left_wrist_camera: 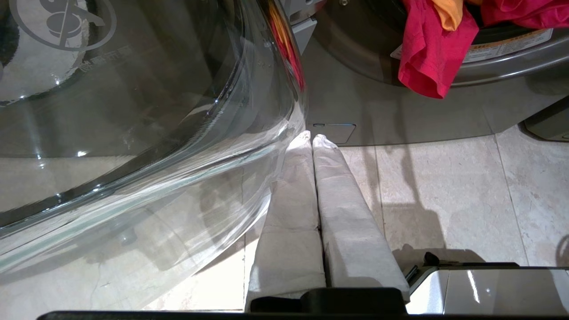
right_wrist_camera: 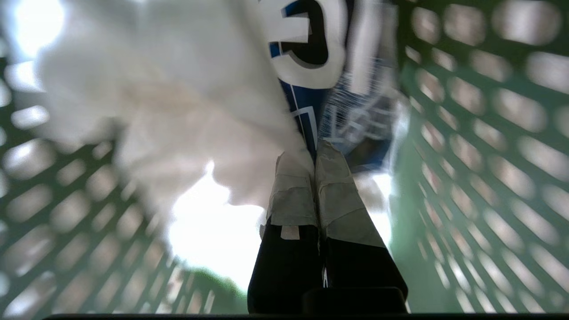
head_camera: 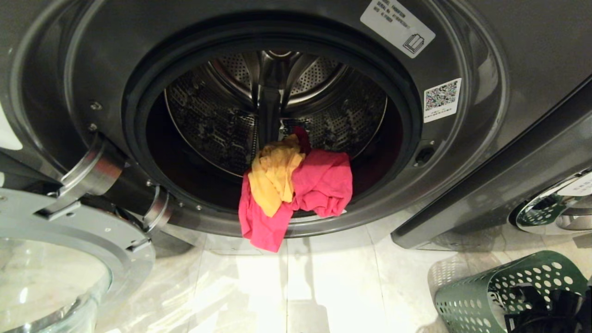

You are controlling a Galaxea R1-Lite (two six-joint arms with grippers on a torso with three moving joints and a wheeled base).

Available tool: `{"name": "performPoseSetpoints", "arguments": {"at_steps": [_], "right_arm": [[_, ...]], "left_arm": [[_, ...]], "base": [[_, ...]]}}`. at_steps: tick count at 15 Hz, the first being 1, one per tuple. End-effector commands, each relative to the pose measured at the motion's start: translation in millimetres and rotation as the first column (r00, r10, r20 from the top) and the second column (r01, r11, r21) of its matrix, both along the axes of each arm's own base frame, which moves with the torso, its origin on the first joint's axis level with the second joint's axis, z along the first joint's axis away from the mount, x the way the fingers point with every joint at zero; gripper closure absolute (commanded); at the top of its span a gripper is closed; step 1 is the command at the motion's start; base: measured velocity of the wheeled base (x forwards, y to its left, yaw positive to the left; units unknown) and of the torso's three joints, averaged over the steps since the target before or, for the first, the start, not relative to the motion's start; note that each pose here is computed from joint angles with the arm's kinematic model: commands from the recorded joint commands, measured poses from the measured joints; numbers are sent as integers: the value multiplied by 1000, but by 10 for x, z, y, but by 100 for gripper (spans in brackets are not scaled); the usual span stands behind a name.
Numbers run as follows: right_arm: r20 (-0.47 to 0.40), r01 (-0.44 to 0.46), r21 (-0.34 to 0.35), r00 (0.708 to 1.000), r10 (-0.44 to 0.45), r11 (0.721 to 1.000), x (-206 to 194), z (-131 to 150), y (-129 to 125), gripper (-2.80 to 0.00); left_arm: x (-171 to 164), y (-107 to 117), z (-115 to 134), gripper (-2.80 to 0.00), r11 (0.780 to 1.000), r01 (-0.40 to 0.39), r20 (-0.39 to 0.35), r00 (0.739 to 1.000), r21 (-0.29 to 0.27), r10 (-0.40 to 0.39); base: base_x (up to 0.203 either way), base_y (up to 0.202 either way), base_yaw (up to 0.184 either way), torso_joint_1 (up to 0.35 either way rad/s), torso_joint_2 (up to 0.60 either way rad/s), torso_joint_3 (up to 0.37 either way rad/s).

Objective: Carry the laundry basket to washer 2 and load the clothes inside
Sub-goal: Place the clothes into the washing machine

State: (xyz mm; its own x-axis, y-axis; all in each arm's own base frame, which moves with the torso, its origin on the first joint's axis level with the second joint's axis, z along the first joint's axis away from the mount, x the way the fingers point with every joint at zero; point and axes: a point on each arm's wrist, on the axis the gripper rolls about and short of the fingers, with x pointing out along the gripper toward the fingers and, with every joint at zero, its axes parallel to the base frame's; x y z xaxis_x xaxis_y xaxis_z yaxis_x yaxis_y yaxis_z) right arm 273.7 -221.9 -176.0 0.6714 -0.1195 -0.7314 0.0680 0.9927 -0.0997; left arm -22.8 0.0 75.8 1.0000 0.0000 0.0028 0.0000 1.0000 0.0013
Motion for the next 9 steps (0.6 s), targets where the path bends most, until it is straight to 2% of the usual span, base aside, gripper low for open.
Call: {"name": "performPoseSetpoints", "arguments": {"at_steps": [1,3,5,7,9], "right_arm": [[44,28,-40,999,-26,999,-136,791,-31,0],[32,56,-37,998,-55,998,-422,1221,107,0],[45,94,-67,995,-91,993,-736,1650,294,0],[93,152,-141,986,-140,978,-1021,2067,465,0],[179,224,-236,966,-184,946,-1297,2467,639,0]], "left_arm": [[1,0,-4,0,1000,0,-1,1000,0,0],[1,0,-4,0,1000,0,-1,1000,0,0],[1,0,-4,0,1000,0,-1,1000,0,0],[2,0,-4,0,1000,0,-2,1000,0,0],[1,0,-4,0,1000,0,-1,1000,0,0]], "base": [[0,0,0,0,0,0],[0,0,0,0,0,0],[0,0,0,0,0,0],[0,0,0,0,0,0],[0,0,0,0,0,0]]}}
